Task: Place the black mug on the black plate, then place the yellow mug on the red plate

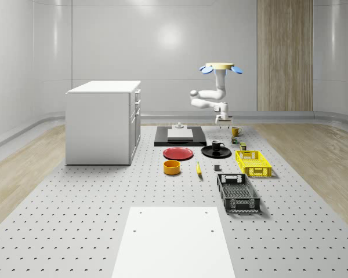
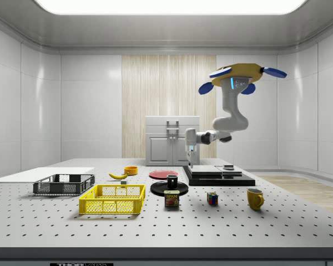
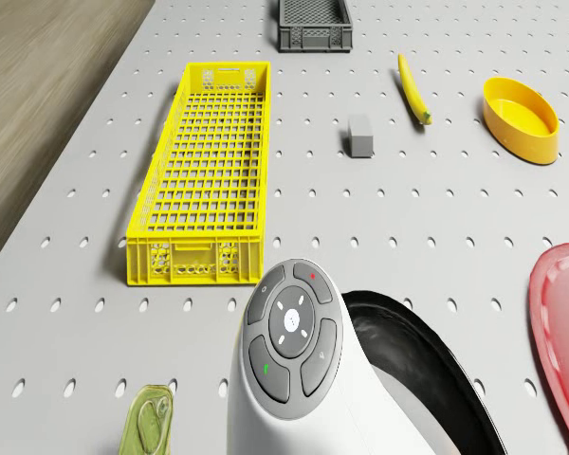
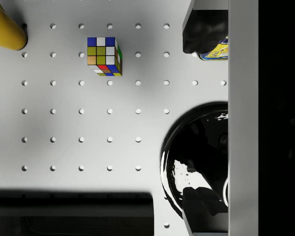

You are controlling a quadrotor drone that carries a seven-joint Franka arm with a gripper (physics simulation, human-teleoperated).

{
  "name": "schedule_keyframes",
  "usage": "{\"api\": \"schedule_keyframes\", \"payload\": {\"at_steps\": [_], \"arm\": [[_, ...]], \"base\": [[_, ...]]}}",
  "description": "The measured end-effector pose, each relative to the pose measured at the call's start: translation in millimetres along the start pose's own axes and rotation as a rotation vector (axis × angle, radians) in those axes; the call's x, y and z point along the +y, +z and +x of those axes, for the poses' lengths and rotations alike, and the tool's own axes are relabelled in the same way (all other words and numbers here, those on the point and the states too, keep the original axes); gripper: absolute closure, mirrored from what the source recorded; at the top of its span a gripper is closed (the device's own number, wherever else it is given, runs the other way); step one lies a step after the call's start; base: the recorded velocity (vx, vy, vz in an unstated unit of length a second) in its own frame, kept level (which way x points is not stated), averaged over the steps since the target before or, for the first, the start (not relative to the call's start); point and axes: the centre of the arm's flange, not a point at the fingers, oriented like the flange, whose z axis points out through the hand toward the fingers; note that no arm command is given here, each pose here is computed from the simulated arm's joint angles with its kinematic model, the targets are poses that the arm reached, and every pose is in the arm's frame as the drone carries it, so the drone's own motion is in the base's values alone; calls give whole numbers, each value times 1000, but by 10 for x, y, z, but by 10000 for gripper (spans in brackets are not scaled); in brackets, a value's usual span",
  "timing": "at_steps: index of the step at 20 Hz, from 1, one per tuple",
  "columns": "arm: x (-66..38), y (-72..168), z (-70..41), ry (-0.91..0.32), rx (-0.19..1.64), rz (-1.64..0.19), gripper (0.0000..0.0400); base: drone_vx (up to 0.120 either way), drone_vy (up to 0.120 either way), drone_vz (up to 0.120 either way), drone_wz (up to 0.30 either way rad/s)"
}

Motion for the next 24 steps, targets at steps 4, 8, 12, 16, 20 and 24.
{"api": "schedule_keyframes", "payload": {"at_steps": [4,8,12,16,20,24], "arm": [[0,0,0,0,0,0,0],[0,0,0,0,0,0,0],[0,0,0,0,0,0,0],[0,0,0,0,0,0,0],[0,0,0,0,0,0,0],[0,0,0,0,0,0,0]], "base": [[-120,120,0,0],[-120,120,0,0],[-120,120,0,0],[-120,120,0,0],[-120,120,0,0],[-120,40,0,0]]}}
